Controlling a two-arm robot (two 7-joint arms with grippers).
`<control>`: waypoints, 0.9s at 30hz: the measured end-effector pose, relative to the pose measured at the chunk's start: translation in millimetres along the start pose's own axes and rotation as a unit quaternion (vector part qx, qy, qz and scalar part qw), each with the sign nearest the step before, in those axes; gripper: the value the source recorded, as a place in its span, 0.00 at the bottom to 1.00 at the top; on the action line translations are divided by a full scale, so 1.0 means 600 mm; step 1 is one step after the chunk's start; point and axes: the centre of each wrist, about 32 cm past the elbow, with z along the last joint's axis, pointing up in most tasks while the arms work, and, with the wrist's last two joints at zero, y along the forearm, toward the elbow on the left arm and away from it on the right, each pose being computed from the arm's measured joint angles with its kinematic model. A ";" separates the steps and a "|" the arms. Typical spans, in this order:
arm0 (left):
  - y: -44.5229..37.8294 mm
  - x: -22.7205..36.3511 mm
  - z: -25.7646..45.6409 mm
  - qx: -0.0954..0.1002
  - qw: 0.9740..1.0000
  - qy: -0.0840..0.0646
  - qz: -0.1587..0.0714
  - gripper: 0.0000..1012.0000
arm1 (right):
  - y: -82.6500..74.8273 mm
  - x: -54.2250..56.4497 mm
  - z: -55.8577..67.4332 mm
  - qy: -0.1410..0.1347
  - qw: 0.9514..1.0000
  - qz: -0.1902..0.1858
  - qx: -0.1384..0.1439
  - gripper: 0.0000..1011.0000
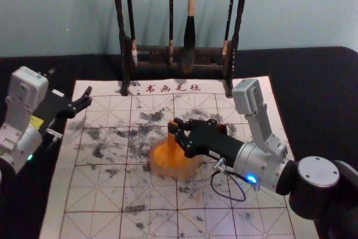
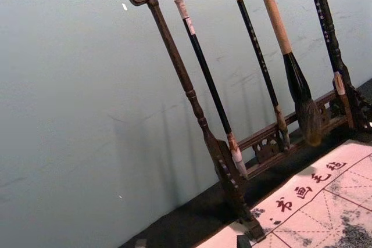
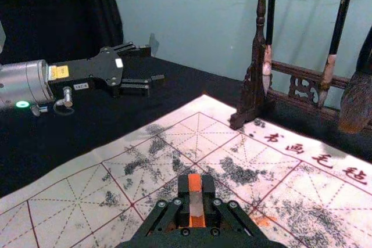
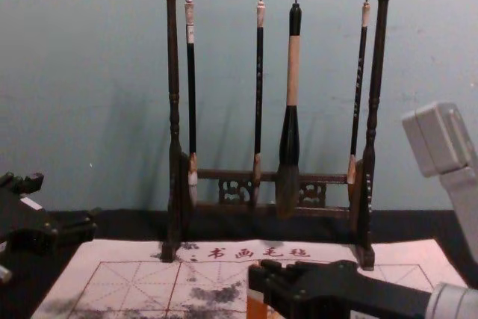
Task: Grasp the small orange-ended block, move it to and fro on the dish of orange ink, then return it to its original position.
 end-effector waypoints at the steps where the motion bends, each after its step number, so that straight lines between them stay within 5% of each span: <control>1: 0.000 0.0000 0.000 0.000 1.000 0.000 0.000 0.99 | 0.000 0.000 0.000 0.000 1.000 0.000 0.000 0.12; 27: 0.000 0.0000 0.000 0.000 1.000 0.000 0.000 0.99 | 0.003 0.004 -0.018 -0.010 1.000 -0.009 0.006 0.12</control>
